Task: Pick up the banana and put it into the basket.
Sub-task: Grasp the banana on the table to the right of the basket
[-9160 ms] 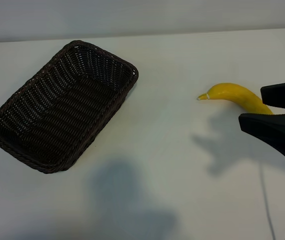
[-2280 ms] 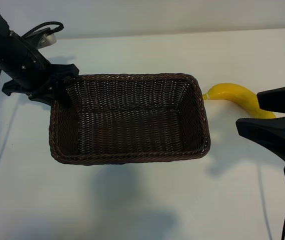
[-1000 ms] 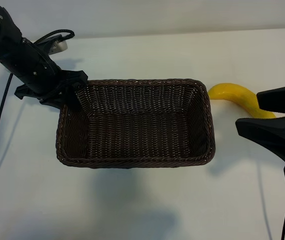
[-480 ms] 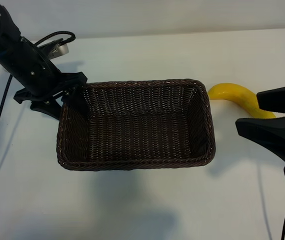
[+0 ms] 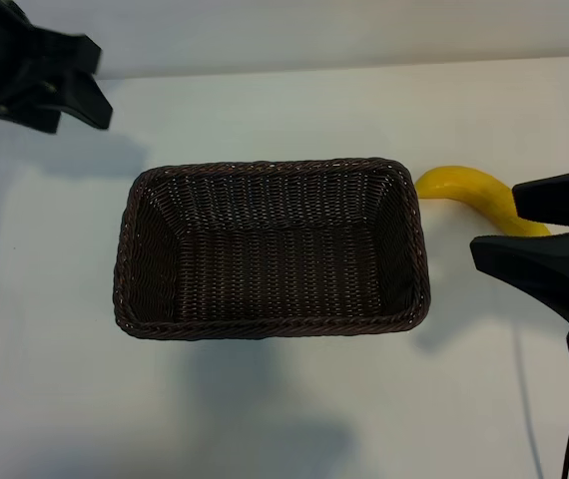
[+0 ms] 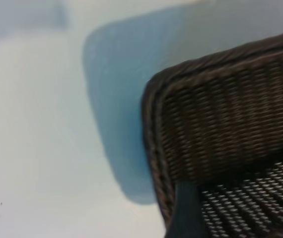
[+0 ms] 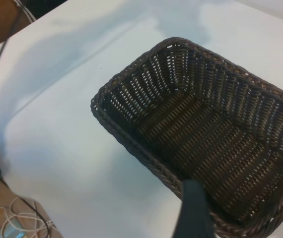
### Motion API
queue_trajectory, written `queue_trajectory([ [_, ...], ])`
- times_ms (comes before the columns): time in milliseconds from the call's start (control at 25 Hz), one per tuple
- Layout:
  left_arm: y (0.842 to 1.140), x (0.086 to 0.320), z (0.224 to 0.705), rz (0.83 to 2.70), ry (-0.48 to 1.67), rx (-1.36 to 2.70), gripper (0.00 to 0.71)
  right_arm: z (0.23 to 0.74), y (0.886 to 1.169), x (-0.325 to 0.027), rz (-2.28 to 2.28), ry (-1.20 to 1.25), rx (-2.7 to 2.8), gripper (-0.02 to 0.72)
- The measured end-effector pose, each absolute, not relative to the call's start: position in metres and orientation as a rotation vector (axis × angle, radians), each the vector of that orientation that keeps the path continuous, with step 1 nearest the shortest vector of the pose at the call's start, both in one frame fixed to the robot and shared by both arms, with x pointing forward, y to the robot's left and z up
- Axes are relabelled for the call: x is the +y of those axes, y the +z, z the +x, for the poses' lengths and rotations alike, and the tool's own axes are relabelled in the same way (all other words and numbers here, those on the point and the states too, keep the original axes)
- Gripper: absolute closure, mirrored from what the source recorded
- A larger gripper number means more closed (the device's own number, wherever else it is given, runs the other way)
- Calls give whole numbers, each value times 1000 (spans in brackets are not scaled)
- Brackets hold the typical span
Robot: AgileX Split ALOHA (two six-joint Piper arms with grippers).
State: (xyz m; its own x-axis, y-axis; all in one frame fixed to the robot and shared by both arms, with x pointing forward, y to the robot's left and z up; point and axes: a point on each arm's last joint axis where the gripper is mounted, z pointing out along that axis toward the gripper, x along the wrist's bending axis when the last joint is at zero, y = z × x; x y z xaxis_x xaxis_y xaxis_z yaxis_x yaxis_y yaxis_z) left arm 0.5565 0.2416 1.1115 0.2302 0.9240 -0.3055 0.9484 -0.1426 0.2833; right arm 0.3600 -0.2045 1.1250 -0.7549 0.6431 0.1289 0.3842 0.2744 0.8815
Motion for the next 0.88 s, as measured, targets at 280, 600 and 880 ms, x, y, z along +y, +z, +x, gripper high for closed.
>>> queue_trajectory([
  [280,1108,229,495,2054,-280,1517,137,360,1125,-205,948,1474,2292,178],
  [600,1064,229,441,1989,-278,1471,137,360,1125,-205,935,1468,2294,178],
  [880,1069,234,430,1975,-162,1472,137,357,1129,-205,895,1440,2331,178],
])
